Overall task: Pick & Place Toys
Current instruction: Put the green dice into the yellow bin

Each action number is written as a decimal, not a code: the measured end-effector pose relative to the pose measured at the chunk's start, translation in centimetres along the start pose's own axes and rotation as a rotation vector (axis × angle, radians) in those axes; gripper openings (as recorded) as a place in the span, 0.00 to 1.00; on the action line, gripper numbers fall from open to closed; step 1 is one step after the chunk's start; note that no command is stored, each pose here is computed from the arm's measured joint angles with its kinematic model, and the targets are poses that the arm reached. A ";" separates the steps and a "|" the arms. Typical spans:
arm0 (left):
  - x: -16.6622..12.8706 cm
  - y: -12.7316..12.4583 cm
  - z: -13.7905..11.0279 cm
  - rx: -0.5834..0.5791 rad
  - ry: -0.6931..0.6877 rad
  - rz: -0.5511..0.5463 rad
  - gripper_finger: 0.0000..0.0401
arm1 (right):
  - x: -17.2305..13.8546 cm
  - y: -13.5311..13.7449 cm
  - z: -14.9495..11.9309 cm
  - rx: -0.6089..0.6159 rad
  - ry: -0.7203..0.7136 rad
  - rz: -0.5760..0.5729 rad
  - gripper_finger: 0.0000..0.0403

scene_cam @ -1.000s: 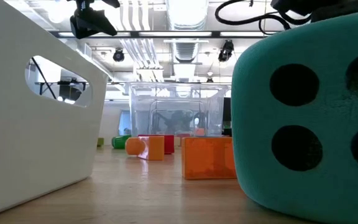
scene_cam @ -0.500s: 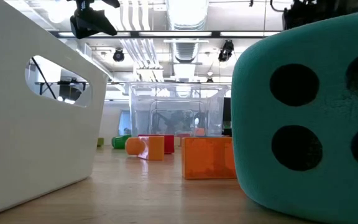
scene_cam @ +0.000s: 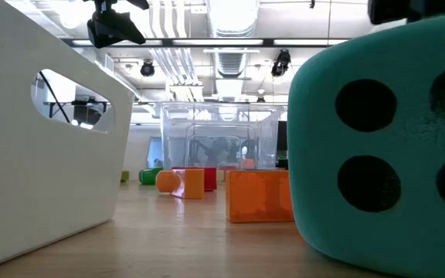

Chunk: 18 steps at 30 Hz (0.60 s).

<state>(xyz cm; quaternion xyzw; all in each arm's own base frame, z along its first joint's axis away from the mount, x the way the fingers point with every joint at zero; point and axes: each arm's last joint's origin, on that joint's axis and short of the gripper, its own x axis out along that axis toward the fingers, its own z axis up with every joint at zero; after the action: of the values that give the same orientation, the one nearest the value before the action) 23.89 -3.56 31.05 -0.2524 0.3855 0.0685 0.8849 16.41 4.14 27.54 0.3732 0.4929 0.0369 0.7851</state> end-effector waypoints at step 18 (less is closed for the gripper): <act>0.0 0.0 0.0 -0.019 0.000 0.000 0.65 | 1.6 3.7 -2.6 -0.003 0.078 0.127 0.01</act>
<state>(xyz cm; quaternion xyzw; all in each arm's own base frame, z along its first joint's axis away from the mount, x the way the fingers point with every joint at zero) 23.89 -3.54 31.05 -0.2607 0.3848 0.0723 0.8824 16.24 8.92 28.03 0.4010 0.4984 0.1018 0.7619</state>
